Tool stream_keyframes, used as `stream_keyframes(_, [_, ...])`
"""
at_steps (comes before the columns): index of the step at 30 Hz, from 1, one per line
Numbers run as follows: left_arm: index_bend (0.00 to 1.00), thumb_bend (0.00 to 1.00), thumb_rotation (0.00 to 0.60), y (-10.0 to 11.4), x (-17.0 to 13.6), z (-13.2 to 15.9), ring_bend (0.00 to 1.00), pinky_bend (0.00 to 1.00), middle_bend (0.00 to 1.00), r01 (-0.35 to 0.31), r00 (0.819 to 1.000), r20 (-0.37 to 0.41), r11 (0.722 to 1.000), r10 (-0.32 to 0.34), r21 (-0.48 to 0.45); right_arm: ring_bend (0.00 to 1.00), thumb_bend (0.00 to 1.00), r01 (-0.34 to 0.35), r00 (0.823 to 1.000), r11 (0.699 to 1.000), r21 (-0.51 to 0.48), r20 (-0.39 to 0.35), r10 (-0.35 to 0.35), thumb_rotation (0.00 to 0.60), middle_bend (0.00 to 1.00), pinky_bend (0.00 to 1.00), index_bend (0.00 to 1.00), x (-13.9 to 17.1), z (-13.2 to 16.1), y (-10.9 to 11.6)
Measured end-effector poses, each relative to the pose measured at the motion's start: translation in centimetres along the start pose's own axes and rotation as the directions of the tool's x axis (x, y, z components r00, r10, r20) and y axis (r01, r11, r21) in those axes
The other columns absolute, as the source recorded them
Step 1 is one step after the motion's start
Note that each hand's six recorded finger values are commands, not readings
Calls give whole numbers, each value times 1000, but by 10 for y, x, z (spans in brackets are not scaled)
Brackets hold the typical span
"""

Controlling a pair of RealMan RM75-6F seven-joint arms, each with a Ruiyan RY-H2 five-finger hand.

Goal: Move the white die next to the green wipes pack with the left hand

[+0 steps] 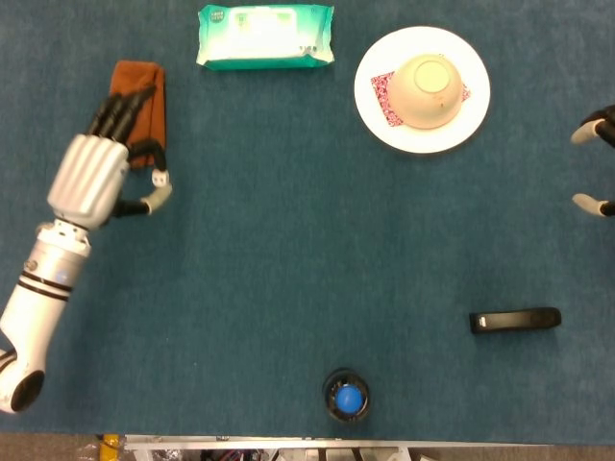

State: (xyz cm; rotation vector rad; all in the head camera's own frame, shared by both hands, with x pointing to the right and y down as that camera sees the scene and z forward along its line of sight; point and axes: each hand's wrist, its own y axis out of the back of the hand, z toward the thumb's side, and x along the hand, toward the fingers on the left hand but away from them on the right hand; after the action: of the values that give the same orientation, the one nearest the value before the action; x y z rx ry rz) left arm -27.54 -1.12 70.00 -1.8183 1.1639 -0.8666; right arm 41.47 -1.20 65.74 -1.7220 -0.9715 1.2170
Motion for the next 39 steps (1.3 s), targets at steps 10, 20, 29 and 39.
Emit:
stream_keyframes(10, [234,263,600,47,0,14,0,0,0,-36,999,7,994,37,-103,207,0,-10,1000,1000,-9,9,10,600,318,188,378,2,-3,-4])
stream_keyframes(20, [267,263,600,20,-12,6,0,0,0,16,1000,-20,991,-19,-132,207,0,-10,1000,1000,-10,9,10,600,318,188,379,1,-3,-4])
stream_keyframes(29, [287,263,600,13,-19,7,0,0,0,29,999,-22,995,-31,-94,206,0,-3,1000,1000,-11,10,3,600,318,188,378,3,-4,-1])
stream_keyframes(39, [308,263,600,14,-23,2,0,0,0,22,999,-45,997,-26,-79,207,0,0,1000,1000,-19,6,0,600,318,188,378,3,-3,0])
